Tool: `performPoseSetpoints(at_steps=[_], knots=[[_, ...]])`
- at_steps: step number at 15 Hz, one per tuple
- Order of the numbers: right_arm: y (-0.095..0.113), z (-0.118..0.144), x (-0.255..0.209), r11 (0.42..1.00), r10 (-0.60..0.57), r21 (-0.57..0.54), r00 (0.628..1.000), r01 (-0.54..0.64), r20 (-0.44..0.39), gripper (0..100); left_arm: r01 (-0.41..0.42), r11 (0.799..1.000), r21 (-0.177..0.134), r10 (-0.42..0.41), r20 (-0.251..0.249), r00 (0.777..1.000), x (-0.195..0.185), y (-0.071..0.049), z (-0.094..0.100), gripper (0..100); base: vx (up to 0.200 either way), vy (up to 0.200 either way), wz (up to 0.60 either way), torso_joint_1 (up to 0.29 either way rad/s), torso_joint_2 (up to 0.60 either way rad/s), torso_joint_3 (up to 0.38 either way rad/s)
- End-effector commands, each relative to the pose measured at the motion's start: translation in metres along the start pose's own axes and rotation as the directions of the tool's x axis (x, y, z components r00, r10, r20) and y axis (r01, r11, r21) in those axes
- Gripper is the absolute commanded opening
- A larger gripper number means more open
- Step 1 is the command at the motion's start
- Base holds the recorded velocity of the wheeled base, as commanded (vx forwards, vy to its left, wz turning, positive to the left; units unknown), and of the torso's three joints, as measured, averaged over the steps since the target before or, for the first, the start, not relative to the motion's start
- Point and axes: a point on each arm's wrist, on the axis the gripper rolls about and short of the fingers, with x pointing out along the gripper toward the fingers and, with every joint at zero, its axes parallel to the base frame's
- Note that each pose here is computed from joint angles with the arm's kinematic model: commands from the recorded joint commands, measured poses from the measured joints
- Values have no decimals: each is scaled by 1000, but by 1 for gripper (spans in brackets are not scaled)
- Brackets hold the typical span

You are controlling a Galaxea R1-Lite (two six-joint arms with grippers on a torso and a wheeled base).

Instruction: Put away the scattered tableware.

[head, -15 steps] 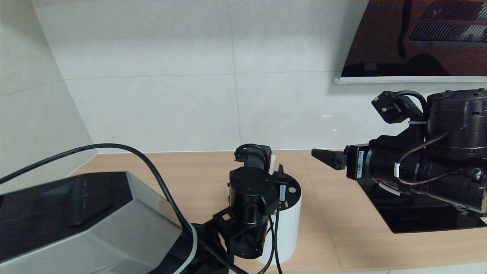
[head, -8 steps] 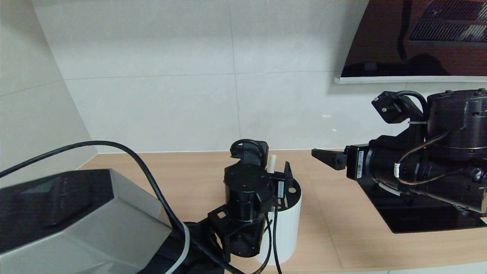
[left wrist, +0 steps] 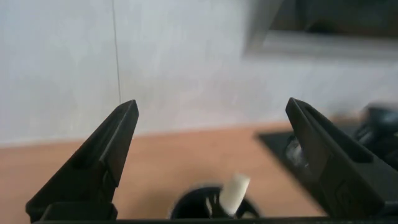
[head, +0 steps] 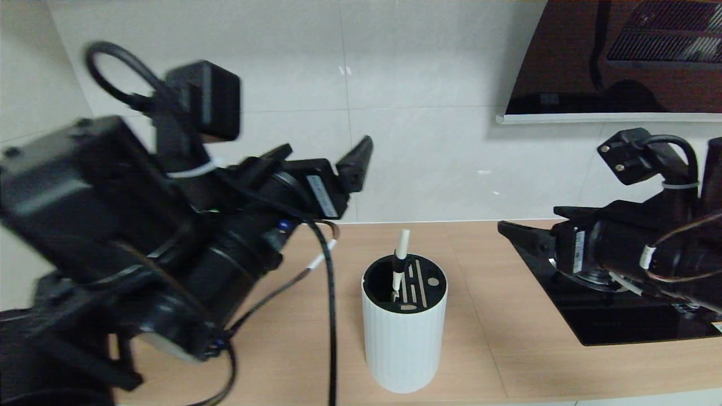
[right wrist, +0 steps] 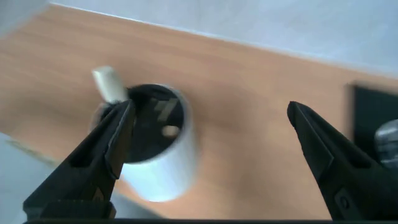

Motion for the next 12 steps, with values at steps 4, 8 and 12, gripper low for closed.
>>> performPoseSetpoints(at_steps=[4, 8, 12], knots=[[-37, -39, -135, 994, -102, 65, 970, 90, 221, 100, -95, 995, 34, 90, 119, 989, -142, 96, 74, 100, 0, 0, 0, 0, 0, 0], [-43, -89, -197, 979, -200, 102, 921, 176, 335, 100, -215, 972, 90, 207, 90, 974, -234, 120, 68, 100, 0, 0, 0, 0, 0, 0], [-38, -115, -229, 943, -332, 125, 870, 307, 364, 100, -265, 958, 114, 251, 119, 961, -295, 121, 47, 100, 0, 0, 0, 0, 0, 0]])
